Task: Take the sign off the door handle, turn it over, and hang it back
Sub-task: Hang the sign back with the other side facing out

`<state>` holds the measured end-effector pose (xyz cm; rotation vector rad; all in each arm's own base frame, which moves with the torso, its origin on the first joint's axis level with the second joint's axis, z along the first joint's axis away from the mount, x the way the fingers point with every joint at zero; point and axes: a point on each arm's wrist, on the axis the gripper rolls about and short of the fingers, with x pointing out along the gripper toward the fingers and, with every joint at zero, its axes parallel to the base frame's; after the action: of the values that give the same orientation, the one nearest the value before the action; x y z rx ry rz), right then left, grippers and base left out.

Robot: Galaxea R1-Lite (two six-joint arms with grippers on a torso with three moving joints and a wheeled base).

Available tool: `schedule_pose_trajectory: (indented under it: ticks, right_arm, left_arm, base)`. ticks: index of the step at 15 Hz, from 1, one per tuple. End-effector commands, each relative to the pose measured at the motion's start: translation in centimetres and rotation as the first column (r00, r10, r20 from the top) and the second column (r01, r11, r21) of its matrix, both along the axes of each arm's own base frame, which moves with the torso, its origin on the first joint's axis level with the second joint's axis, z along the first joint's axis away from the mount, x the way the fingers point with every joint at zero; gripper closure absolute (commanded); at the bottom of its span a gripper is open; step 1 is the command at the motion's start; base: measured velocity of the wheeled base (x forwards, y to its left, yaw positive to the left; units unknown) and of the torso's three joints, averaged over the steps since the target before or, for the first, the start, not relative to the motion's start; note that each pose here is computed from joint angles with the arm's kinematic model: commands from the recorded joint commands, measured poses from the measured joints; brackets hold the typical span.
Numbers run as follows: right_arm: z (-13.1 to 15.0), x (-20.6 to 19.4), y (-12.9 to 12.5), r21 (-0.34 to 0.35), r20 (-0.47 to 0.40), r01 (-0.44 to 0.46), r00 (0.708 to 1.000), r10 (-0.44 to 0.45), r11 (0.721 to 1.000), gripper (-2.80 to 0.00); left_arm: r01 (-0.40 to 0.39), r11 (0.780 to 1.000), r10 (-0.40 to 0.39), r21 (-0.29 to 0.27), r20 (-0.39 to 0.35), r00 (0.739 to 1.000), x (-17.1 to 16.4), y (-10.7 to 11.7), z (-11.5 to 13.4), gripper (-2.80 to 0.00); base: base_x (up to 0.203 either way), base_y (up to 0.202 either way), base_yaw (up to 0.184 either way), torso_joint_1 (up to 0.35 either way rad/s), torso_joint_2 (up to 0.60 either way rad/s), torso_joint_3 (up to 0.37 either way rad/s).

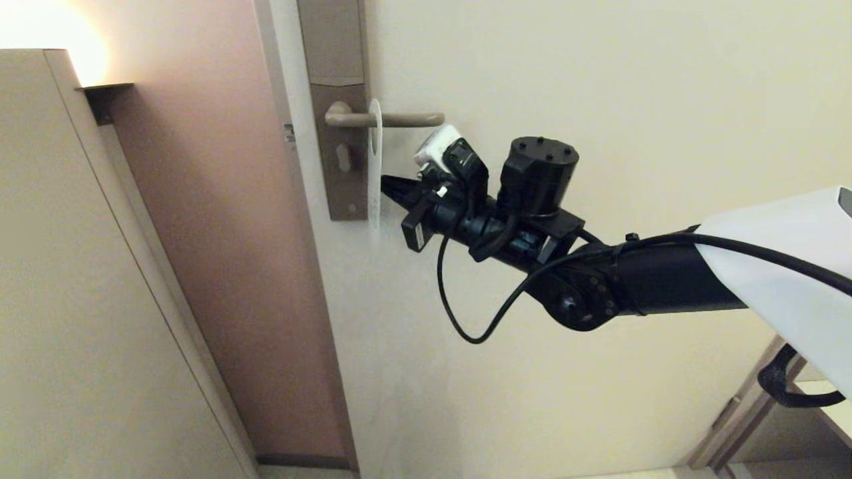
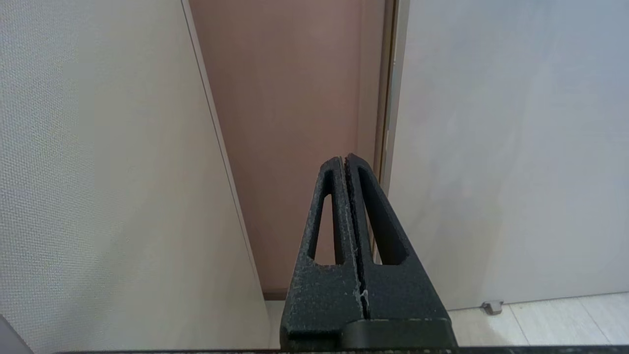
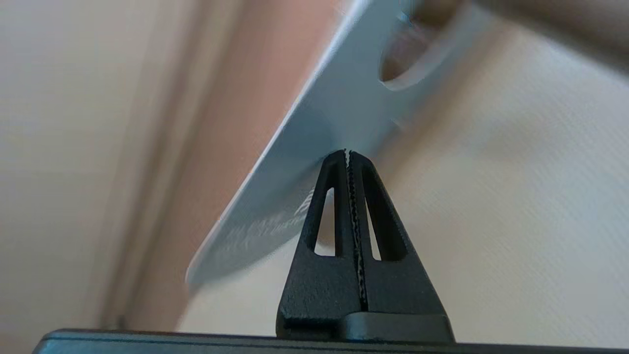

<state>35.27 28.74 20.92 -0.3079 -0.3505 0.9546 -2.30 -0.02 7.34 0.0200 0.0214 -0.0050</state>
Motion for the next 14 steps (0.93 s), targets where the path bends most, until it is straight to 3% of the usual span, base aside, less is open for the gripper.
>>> schedule_pose_trajectory:
  ticks: [1,9,14]
  right_arm:
    - [0.8,-0.5,0.1,0.009,0.021,-0.024,0.999,0.024,1.0,0.0]
    - [1.7,-1.1,1.4,0.03,0.058,-0.055,0.997,0.053,0.998,0.0]
    - [0.5,-0.8,2.5,0.017,0.057,-0.062,0.997,0.061,0.998,0.0]
  left_arm:
    - [0.0,1.0,0.0,0.0,-0.002,1.0,0.0,0.0,0.0,0.0]
    - [0.0,1.0,0.0,0.0,-0.002,1.0,0.0,0.0,0.0,0.0]
    - [0.0,1.0,0.0,0.0,-0.002,1.0,0.0,0.0,0.0,0.0]
  base:
    - [0.0,0.0,0.0,0.0,0.0,0.0]
    - [0.0,0.0,0.0,0.0,0.0,0.0]
    - [0.0,0.0,0.0,0.0,0.0,0.0]
